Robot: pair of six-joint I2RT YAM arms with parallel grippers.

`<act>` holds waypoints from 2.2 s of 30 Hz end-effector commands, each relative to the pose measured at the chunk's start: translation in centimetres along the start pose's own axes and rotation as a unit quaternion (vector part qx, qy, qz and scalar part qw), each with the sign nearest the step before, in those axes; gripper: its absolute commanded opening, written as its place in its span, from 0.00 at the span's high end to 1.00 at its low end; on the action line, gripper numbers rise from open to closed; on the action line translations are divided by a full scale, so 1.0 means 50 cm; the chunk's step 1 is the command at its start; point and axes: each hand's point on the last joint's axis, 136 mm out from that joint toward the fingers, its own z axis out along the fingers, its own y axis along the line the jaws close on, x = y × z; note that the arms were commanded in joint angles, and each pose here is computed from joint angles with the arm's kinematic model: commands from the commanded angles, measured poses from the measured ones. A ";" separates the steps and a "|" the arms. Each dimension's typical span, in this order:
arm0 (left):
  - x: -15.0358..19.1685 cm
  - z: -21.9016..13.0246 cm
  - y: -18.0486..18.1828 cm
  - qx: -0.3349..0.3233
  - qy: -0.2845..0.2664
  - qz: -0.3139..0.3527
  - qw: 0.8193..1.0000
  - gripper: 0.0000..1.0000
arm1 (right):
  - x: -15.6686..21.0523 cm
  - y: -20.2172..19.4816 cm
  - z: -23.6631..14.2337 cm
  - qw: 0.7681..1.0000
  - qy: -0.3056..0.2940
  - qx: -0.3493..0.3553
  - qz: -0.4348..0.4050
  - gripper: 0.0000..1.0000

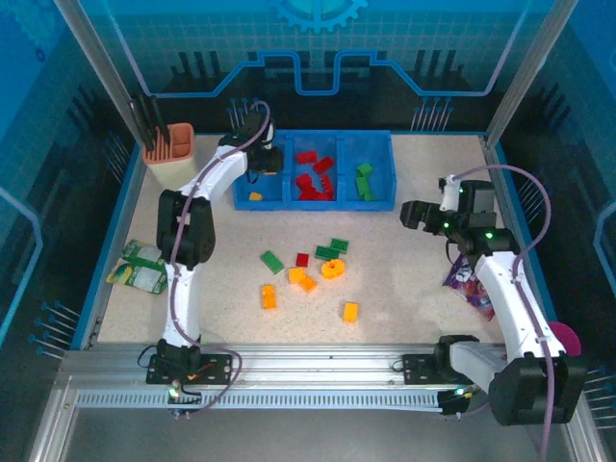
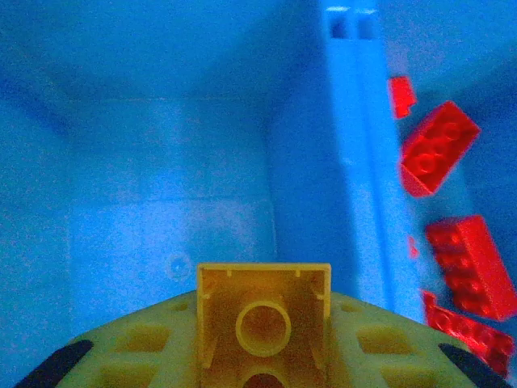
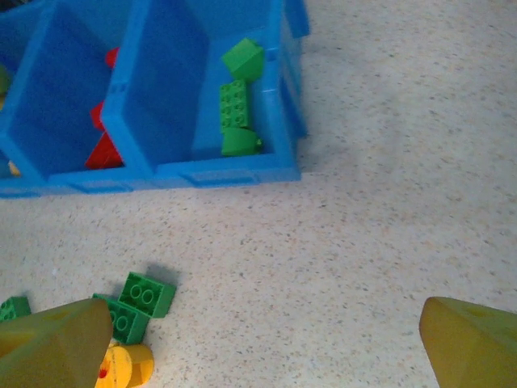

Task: Sort the legos into containers by color
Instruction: Place the lego in the container, then pick up the lego from the middle-left of the table.

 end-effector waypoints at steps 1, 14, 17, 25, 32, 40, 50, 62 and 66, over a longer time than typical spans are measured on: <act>0.007 0.027 0.028 -0.017 0.023 -0.030 0.999 0.78 | -0.015 0.023 0.002 0.999 -0.014 0.006 -0.045 0.01; 0.024 0.044 0.039 -0.025 0.030 -0.037 0.999 0.51 | -0.014 0.034 0.035 0.998 0.009 0.028 -0.061 0.00; 0.013 0.023 0.037 -0.024 0.018 -0.032 0.999 0.45 | -0.015 0.037 0.033 0.998 0.009 0.029 -0.062 0.00; -0.006 -0.058 0.029 -0.014 -0.017 -0.026 0.999 0.45 | -0.005 0.040 0.031 0.998 0.013 0.029 -0.045 0.00; 0.042 -0.182 0.004 0.014 -0.022 -0.030 0.999 0.46 | -0.005 0.067 0.017 0.999 0.000 0.007 -0.050 0.00; 0.226 -0.320 -0.012 0.012 0.014 -0.028 0.999 0.43 | -0.008 0.088 0.031 0.998 0.006 -0.003 -0.064 0.00; 0.536 -0.360 -0.023 0.009 0.115 -0.071 0.991 0.40 | -0.008 0.125 0.047 0.995 0.037 -0.015 -0.091 0.00; 0.681 -0.299 -0.030 -0.031 0.158 -0.102 0.982 0.37 | 0.005 0.148 0.078 0.993 0.056 -0.017 -0.105 0.00; 0.704 -0.273 -0.035 -0.040 0.176 -0.091 0.979 0.36 | 0.010 0.149 0.085 0.992 0.060 -0.014 -0.108 0.00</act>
